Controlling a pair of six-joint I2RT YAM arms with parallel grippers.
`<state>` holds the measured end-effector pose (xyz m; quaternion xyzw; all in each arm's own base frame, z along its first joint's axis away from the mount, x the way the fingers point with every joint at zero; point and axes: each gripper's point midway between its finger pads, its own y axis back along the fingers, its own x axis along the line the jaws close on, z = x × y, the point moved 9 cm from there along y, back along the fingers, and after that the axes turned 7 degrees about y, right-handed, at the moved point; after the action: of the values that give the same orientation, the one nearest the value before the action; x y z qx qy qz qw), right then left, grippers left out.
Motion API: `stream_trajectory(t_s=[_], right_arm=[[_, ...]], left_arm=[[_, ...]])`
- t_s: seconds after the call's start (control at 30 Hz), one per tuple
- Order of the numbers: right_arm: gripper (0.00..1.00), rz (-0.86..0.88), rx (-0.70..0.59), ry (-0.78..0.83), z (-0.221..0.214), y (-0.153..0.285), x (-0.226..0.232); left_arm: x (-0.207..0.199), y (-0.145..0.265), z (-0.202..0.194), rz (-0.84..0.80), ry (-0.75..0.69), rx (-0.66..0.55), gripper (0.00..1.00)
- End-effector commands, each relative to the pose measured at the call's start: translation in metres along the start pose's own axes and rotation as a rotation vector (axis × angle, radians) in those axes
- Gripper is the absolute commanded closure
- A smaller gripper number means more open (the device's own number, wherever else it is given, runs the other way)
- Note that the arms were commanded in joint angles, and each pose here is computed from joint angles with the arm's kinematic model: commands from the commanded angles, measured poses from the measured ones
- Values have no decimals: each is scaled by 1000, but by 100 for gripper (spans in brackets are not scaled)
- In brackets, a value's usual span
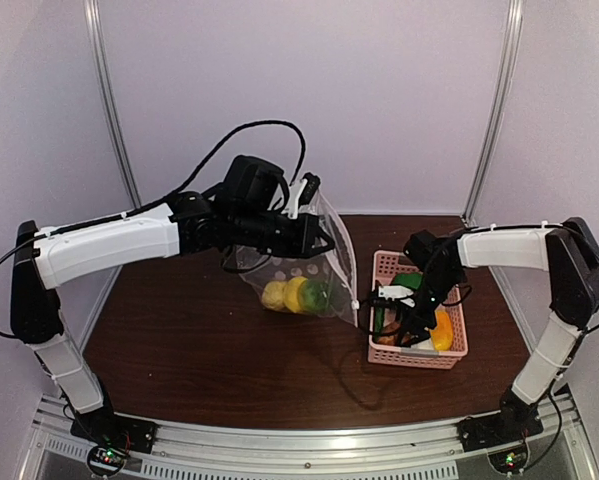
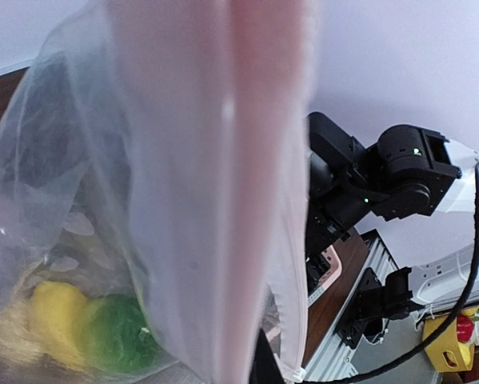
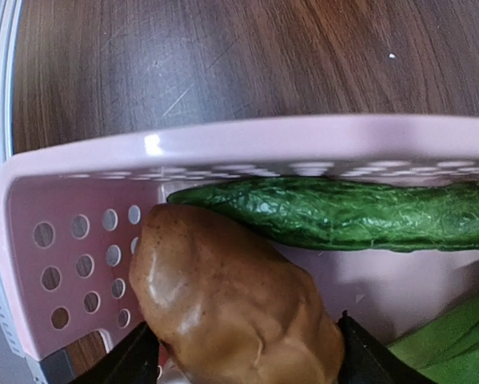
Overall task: Place the food in the zip-top bag and seal the zipper
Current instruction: Pick up the fake vegetable from the bin.
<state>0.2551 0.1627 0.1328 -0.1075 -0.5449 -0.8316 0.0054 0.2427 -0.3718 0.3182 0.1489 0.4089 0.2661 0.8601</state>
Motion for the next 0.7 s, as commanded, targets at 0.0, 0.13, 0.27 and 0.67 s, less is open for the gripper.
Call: stream_trajectory(t_s=[0.0, 0.13, 0.27, 0.67], right_arm=[[32, 7, 2, 8, -1, -8, -1], [43, -27, -16, 17, 4, 6, 2], [48, -119, -7, 42, 6, 34, 11], [57, -297, -180, 76, 27, 135, 56]], left_arm=[[-2, 11, 6, -4, -6, -42, 100], [-1, 9, 5, -5, -1, -35, 100], [0, 9, 4, -3, -1, -37, 100], [4, -3, 0, -12, 9, -21, 100]])
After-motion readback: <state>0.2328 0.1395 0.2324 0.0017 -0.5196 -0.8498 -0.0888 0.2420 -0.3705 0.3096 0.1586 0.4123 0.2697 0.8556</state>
